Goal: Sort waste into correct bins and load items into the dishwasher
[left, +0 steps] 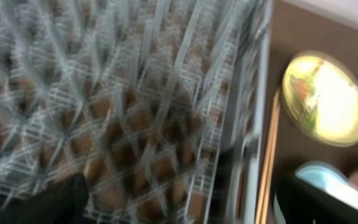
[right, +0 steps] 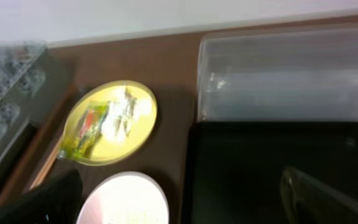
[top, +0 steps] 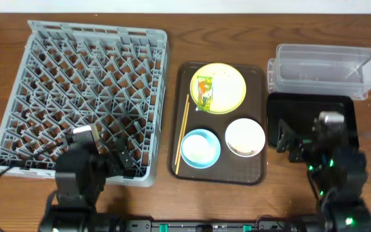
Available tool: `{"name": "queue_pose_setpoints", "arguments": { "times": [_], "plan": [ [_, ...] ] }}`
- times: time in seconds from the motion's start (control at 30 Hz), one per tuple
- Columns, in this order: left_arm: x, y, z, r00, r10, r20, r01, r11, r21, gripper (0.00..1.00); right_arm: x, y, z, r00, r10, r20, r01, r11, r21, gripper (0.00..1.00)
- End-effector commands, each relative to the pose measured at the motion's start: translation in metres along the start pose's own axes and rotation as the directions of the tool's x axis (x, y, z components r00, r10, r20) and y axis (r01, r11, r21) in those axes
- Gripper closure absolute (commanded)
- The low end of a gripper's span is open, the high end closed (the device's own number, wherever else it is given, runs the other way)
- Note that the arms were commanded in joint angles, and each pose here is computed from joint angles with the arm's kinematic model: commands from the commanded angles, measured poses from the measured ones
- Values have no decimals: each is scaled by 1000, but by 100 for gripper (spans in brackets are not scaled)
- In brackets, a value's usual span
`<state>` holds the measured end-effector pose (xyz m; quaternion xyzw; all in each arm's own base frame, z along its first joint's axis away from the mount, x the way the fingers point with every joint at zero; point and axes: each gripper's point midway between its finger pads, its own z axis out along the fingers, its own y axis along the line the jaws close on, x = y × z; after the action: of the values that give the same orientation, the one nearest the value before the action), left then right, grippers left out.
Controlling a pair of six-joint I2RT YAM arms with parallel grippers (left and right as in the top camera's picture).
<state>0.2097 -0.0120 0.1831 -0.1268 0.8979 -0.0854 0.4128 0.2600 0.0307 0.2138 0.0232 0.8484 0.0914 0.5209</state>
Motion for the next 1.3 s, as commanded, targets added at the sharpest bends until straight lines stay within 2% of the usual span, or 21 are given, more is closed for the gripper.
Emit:
{"name": "queue_pose_setpoints", "arguments": {
  "times": [0.0,0.13,0.2,0.23,0.3,0.33,0.43,0.5,0.8,0.97,1.17,1.27],
  "plan": [
    [-10,-3,-7,997,-11,-72,9,1000,-28,4,-26,22,9,988,-43,-149,31,996,-80,1],
    [-5,-1,-5,990,-16,-142,8,999,-53,4,-41,30,25,910,-97,-404,61,993,-101,1],
    [-4,-1,-5,989,-16,-148,8,998,-55,4,-44,30,33,880,-111,-461,71,992,-104,1],
    [-4,-1,-5,989,-16,-149,8,998,-55,4,-46,31,38,874,-107,-474,65,992,-106,1],
    [-4,-1,-5,989,-16,-149,8,998,-55,4,-65,55,68,897,-89,-433,-9,976,-219,1],
    [-4,-1,-5,989,-16,-149,8,998,-55,4,-79,70,90,924,-111,-366,-4,954,-299,9],
    [-4,-1,-5,989,-16,-149,8,998,-55,4,-81,85,116,935,-141,-326,24,941,-337,14],
    [-4,-1,-5,989,-16,-149,8,998,-55,3,-73,95,131,929,-164,-333,40,936,-350,15],
    [-4,-1,-5,989,-16,-149,8,998,-55,4,0,113,202,855,-263,-447,174,957,-231,25],
    [-2,0,-4,988,-16,-155,7,998,-57,4,35,109,234,845,-201,-495,179,980,-92,26],
    [-2,0,-4,988,-16,-157,7,998,-58,4,72,119,263,835,-173,-523,151,985,-84,31],
    [-2,0,-4,988,-16,-156,7,998,-57,3,88,117,271,823,-165,-544,149,986,-73,40]
  ]
}}
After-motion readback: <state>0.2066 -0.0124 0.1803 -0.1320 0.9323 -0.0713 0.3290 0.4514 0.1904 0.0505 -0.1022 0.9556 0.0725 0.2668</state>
